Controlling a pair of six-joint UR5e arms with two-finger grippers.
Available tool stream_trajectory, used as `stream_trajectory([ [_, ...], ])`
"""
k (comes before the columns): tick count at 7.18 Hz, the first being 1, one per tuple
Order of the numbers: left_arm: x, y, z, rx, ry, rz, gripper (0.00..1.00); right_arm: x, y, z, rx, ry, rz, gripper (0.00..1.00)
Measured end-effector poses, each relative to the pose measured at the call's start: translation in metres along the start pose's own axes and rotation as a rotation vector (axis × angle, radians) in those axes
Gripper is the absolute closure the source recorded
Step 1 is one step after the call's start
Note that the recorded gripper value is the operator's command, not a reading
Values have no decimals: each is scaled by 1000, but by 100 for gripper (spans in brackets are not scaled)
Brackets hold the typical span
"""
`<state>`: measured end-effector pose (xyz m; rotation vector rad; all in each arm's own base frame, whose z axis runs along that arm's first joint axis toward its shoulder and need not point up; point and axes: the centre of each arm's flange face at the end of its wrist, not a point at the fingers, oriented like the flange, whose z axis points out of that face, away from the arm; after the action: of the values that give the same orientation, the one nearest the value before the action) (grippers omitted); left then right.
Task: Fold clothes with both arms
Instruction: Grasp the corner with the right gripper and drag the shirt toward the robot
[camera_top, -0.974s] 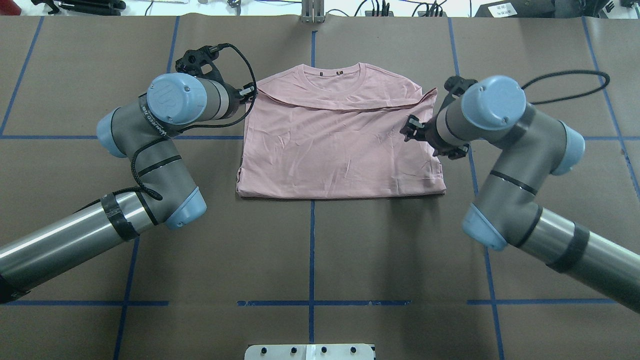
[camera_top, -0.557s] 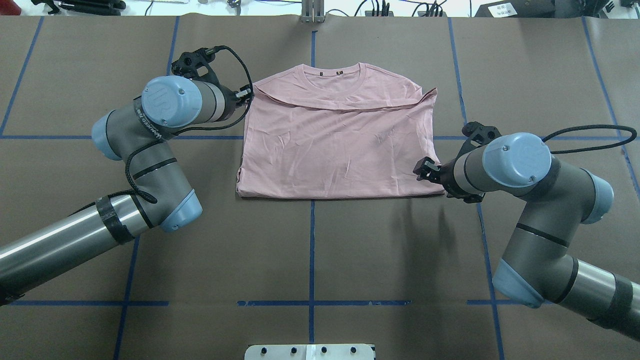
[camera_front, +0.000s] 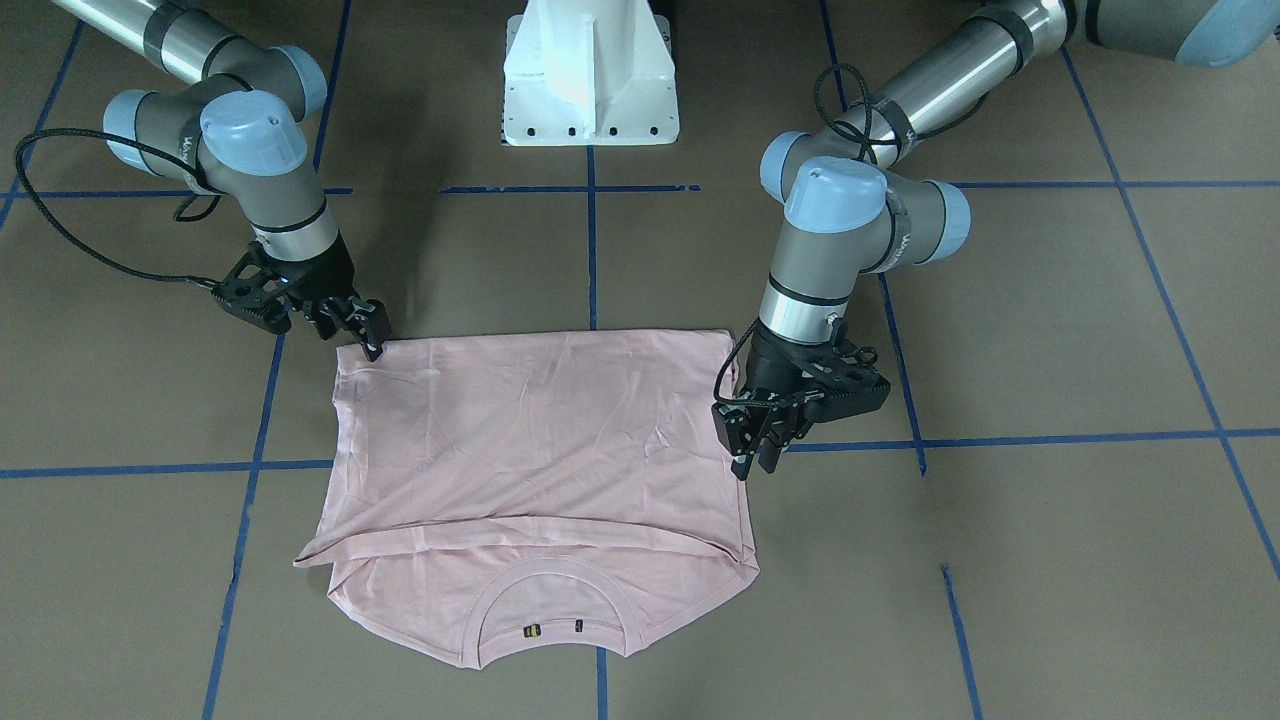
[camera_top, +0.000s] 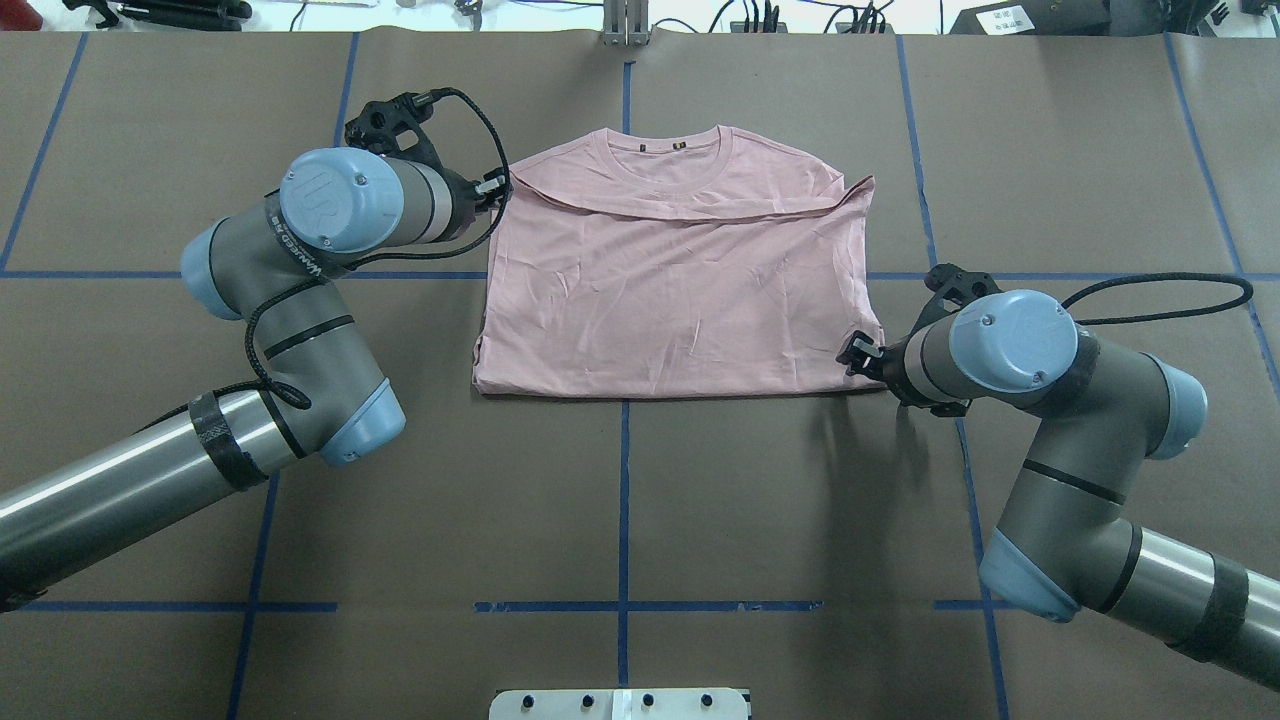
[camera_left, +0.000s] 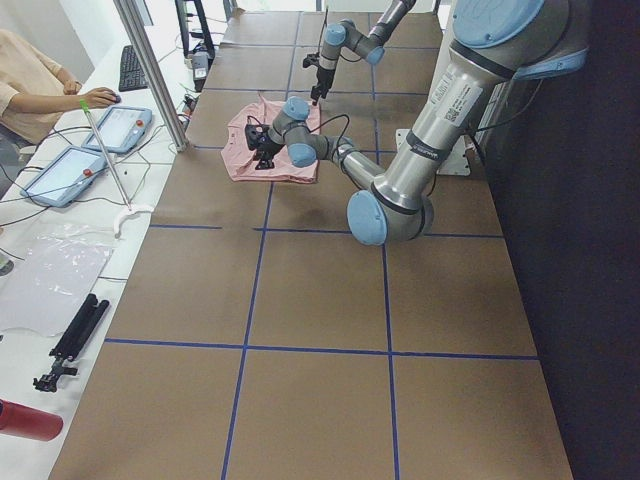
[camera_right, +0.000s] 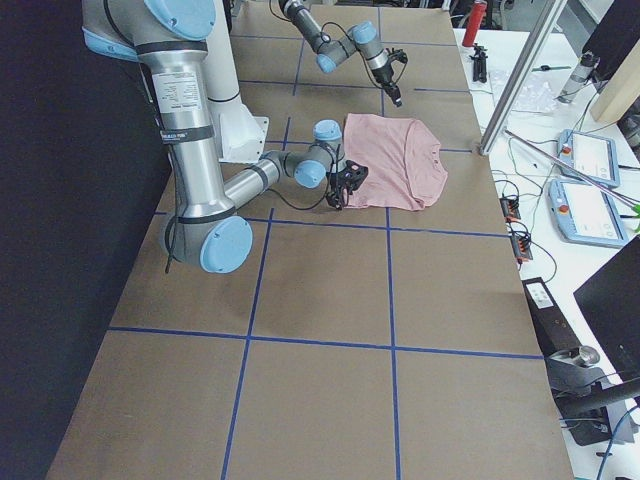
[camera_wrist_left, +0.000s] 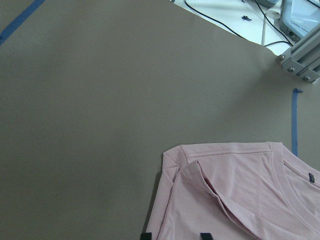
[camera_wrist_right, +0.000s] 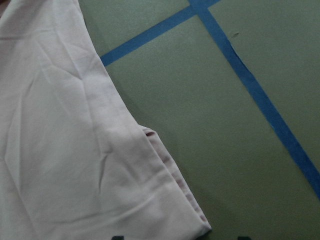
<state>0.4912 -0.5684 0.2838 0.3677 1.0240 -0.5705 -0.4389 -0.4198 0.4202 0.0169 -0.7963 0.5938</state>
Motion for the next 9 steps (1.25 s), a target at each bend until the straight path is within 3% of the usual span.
stream_trajectory([
  [4, 1, 0, -1, -3, 2, 1, 57, 1, -8, -1, 14, 0, -1, 100],
  [6, 2, 1, -2, -4, 4, 1, 57, -4, -6, -11, -3, -21, -3, 100],
  [7, 4, 1, -5, -5, 11, 0, 57, -7, 1, -30, -32, -48, -6, 100],
  [8, 7, 2, -11, -15, 25, -1, 57, 4, 14, -61, -94, -80, -16, 100],
  [9, 10, 5, -21, -32, 43, 0, 57, 29, 41, -100, -212, -99, -45, 100],
])
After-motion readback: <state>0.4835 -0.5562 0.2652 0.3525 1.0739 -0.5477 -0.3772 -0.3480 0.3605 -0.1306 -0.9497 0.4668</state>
